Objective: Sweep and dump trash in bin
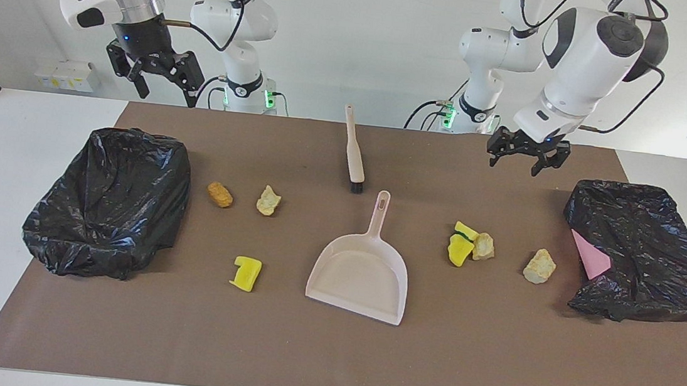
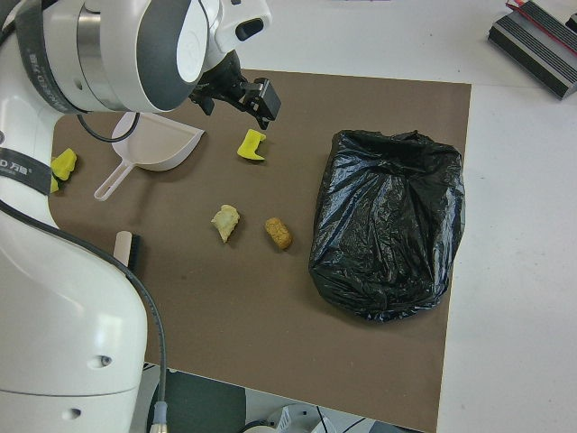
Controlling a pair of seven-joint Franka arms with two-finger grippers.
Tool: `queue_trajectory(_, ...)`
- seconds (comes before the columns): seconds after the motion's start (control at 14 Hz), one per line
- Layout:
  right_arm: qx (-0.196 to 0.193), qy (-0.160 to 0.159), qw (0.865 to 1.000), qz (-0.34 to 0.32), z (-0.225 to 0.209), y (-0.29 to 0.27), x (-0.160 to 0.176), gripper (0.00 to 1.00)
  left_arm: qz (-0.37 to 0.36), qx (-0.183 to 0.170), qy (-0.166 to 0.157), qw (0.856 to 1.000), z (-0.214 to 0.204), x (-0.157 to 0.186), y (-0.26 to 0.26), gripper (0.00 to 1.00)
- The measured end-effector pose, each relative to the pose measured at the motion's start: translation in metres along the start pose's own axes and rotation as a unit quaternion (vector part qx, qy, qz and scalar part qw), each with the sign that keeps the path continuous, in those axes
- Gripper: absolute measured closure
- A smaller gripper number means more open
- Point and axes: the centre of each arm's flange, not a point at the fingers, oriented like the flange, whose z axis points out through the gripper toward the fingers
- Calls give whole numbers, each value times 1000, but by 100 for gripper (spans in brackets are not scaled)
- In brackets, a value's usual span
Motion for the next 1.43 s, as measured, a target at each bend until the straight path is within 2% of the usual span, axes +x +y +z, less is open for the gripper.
queue_trajectory(0.36,0,1,1000,2,-1,3,-1,0,2,4,-5,1000,46,-35,107,0)
queue_trajectory(0.79,-1,2,1000,20,-2,21,3,0,-13,3,4,1000,92,-101,228,0)
queue_trajectory(1.14,0,2,1000,15,-2,16,1,0,-48,0,7,999,142,-152,288,0)
queue_trajectory(1.43,1,4,1000,-3,8,-5,4,0,-65,1,6,998,180,-167,312,0)
